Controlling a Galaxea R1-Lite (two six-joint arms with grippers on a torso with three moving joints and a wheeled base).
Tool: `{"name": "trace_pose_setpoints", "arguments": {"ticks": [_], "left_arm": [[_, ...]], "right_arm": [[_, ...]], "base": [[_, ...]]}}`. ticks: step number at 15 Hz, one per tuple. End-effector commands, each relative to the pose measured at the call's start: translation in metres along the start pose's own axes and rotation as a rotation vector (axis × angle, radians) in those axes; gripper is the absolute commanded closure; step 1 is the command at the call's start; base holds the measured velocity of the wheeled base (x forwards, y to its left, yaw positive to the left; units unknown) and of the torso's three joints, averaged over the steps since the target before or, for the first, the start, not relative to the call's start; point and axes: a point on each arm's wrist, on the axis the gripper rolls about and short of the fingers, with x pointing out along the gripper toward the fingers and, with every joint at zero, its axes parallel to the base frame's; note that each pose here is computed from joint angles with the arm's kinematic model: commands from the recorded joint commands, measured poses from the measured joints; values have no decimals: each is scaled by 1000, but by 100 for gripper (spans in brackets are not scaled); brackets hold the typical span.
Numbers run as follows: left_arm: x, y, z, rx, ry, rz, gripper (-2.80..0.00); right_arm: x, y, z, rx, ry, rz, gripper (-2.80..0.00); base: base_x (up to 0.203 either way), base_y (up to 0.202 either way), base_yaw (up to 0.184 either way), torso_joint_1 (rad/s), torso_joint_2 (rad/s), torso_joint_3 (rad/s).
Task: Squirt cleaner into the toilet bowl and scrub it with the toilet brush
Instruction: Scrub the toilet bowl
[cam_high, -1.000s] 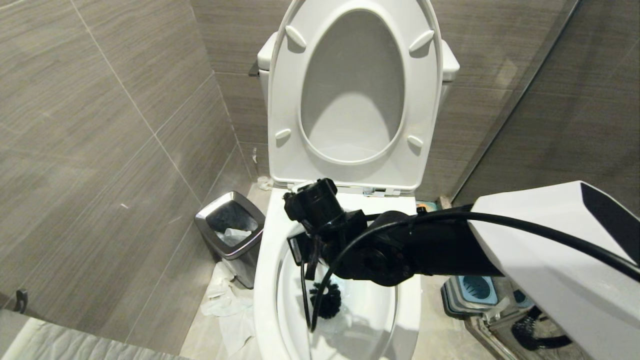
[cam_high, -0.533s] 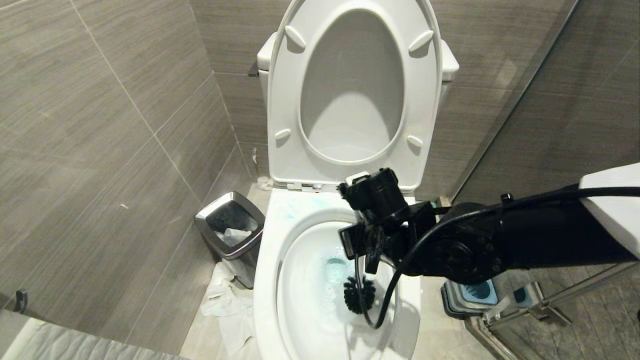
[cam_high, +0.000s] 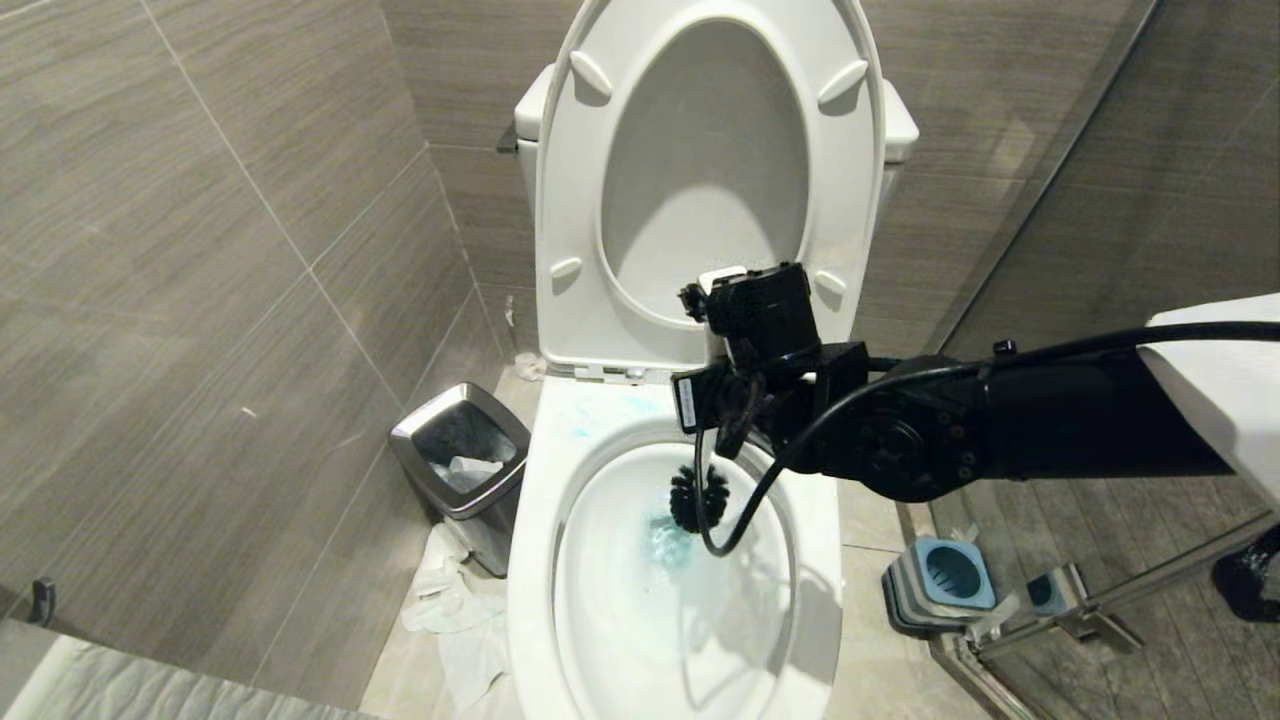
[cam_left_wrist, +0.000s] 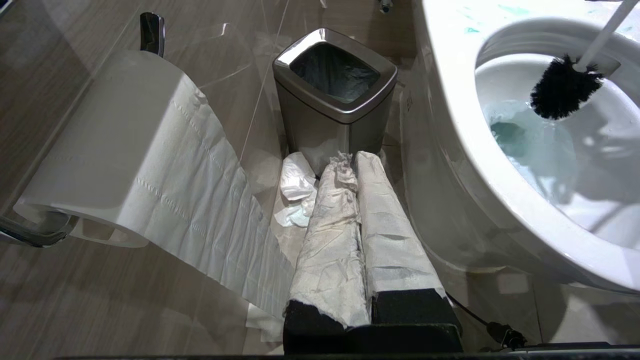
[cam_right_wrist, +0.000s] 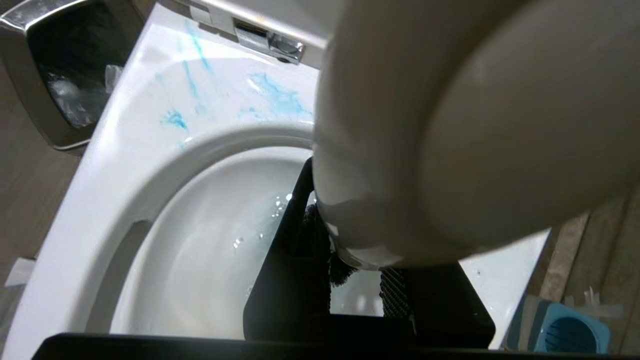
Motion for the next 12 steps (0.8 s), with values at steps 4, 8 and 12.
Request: {"name": "trace_pose_setpoints", "arguments": {"ticks": [4, 8, 12], "left_arm": [[0, 0, 0, 0, 3, 0, 0], [0, 0, 0, 0, 3, 0, 0], [0, 0, 0, 0, 3, 0, 0]], "right_arm": [[37, 18, -26, -25, 46, -1, 0], [81, 36, -72, -56, 121, -8, 0], [84, 41, -68, -47, 98, -3, 0]], "base": [[0, 0, 0, 0, 0, 0], [0, 0, 0, 0, 0, 0], [0, 0, 0, 0, 0, 0]]}}
